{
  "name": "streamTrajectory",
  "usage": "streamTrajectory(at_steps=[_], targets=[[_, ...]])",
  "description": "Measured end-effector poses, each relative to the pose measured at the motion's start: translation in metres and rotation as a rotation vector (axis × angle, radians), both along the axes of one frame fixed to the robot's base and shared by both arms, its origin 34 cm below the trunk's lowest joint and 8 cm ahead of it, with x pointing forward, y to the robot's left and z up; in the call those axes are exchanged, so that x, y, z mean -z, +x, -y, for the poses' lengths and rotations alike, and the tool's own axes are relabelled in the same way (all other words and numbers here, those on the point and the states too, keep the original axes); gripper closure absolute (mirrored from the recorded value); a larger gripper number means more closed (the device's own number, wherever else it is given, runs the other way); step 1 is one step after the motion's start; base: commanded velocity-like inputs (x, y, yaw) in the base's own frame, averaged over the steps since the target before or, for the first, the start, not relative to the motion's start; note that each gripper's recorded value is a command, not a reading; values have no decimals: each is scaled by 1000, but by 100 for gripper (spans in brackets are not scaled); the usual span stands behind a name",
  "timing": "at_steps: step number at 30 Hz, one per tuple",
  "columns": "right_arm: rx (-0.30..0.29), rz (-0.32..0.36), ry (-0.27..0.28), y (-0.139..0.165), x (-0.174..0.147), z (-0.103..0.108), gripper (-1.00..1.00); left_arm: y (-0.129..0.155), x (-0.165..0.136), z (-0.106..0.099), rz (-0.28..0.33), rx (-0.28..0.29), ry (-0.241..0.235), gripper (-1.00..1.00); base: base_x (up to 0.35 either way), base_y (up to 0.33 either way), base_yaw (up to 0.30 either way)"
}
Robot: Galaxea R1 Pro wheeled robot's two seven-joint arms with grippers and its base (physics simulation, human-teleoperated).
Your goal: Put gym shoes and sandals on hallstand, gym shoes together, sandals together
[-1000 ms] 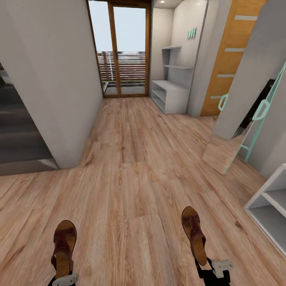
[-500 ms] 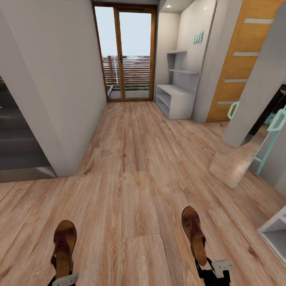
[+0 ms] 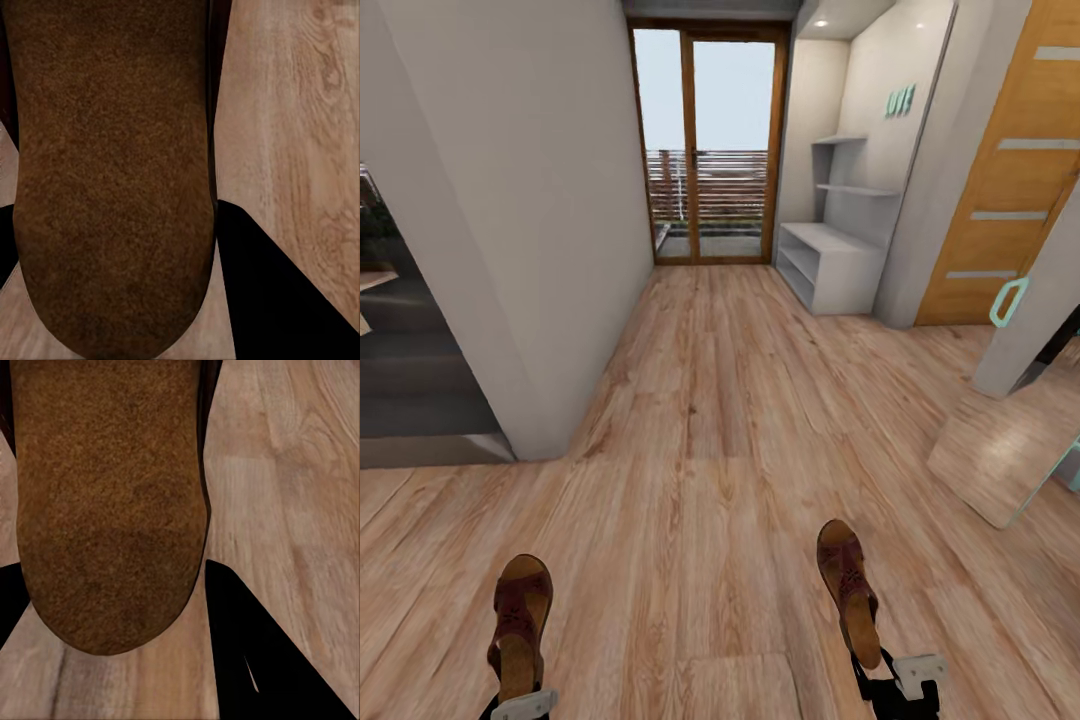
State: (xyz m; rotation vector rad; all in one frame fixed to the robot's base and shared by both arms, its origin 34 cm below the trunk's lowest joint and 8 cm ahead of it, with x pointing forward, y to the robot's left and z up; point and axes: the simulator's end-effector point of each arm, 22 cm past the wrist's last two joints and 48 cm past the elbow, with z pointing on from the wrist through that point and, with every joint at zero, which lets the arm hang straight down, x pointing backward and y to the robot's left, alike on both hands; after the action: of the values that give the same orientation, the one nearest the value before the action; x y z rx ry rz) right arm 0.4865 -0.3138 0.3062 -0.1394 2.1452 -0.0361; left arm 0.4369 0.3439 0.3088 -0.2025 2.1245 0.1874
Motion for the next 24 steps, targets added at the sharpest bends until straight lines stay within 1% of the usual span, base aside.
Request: streamTrajectory(at_steps=[6,24], targets=[[-1,8,0,2,-3,0,100,2,-3,0,8,0,0,100,340,0,101],[-1,30,2,8,-12,-1,100,8,-11,0,33,0,-1,100,340,0,4]])
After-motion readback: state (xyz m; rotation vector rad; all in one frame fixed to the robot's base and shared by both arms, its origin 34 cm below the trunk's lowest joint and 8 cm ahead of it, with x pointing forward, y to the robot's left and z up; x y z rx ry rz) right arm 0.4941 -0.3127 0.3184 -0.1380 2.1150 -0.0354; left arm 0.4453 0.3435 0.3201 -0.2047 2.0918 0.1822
